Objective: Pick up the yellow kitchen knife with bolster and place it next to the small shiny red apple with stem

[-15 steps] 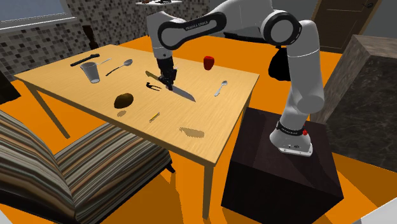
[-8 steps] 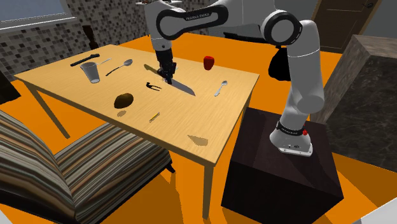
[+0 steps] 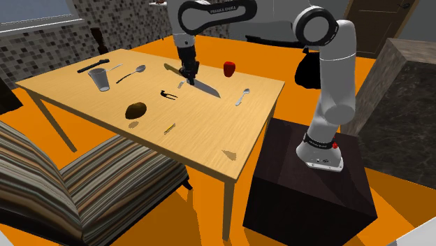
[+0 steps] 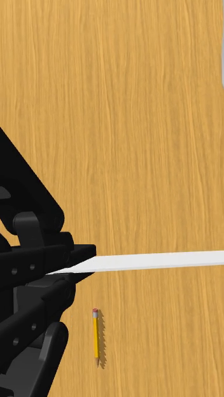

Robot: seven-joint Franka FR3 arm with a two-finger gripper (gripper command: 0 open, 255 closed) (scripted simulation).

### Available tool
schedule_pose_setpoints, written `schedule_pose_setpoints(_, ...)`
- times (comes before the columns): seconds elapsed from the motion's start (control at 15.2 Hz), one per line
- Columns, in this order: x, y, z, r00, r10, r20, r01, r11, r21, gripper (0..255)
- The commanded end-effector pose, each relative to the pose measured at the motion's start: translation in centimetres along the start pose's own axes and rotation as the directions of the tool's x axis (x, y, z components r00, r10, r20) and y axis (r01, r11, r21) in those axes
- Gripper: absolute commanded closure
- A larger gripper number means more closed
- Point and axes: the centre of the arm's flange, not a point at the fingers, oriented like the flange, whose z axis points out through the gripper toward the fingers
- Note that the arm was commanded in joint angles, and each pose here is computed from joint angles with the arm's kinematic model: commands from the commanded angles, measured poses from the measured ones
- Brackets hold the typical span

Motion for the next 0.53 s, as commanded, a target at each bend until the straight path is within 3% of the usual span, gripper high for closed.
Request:
schedule_pose_setpoints(0.0, -0.8, 2.5, -0.1, 1.0, -0.001, 0.001, 0.001, 1.0, 0.0, 255)
schedule_pose_setpoints(0.46, -3.3, 11.4, 0.1, 1.0, -0.001, 0.001, 0.001, 1.0, 0.0, 255)
